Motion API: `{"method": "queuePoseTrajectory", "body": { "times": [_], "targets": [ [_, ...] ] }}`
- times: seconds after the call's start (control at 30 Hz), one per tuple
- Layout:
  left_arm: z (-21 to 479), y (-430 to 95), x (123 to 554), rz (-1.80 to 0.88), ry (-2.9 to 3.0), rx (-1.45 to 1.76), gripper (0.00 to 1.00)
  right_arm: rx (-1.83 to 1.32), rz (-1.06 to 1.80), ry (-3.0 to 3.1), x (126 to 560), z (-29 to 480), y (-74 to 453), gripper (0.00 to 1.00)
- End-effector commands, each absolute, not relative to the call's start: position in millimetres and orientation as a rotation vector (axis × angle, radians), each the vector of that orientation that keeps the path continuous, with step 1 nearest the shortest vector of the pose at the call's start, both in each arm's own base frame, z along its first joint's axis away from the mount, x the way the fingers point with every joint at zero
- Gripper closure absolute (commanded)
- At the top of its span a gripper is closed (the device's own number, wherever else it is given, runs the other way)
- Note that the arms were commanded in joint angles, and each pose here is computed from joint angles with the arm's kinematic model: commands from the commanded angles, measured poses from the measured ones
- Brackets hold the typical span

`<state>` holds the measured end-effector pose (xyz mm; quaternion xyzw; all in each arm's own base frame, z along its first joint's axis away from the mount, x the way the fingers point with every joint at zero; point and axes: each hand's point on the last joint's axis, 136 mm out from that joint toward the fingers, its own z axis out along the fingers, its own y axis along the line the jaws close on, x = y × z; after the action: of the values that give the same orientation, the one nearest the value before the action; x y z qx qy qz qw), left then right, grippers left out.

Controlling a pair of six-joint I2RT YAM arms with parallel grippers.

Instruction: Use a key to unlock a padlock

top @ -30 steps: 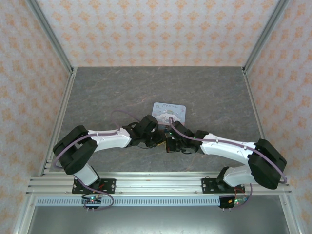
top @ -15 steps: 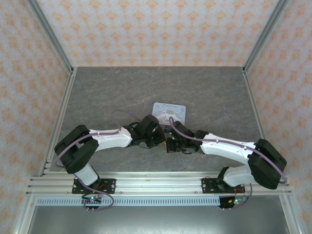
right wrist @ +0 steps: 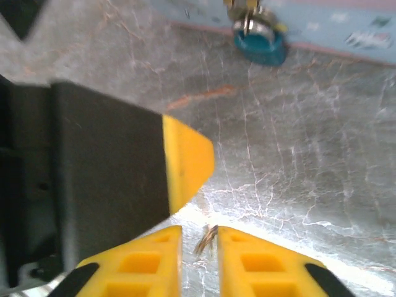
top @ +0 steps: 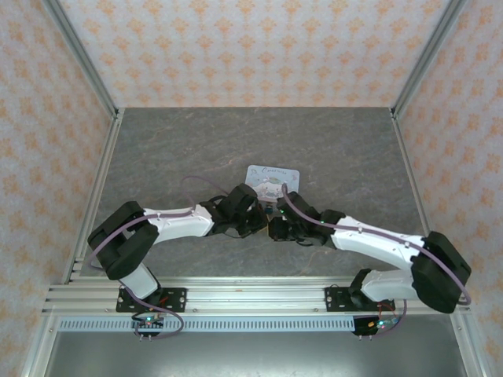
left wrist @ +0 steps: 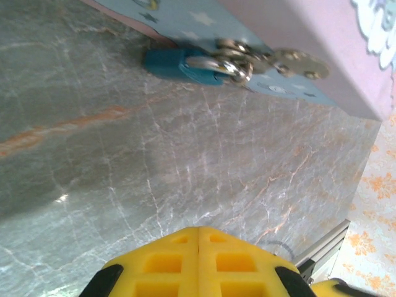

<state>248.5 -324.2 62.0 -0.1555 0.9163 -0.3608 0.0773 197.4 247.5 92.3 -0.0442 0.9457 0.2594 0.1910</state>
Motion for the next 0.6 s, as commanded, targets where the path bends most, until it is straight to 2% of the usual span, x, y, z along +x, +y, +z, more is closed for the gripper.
{"method": "queuePoseTrajectory", "body": {
  "times": [0.0, 0.33, 0.43, 0.47, 0.57],
  "targets": [
    [73, -332, 254, -1.076, 2.711, -0.397, 1.00, -0.017, 0.844, 2.562, 206, 113, 239, 0.78],
    [74, -327, 263, -0.960, 2.719, -0.342, 1.00, 0.133, 0.883, 2.551, 208, 100, 221, 0.72],
    [79, -313, 264, -0.888, 2.710, -0.335, 1.00, 0.175, 0.845, 2.609, 206, 87, 219, 0.62],
    [80, -308, 265, -0.868, 2.706, -0.340, 0.98, 0.180, 0.835, 2.628, 205, 84, 220, 0.58],
    [83, -287, 270, -0.822, 2.694, -0.375, 0.83, 0.166, 0.767, 2.675, 202, 77, 220, 0.49]
  ]
}}
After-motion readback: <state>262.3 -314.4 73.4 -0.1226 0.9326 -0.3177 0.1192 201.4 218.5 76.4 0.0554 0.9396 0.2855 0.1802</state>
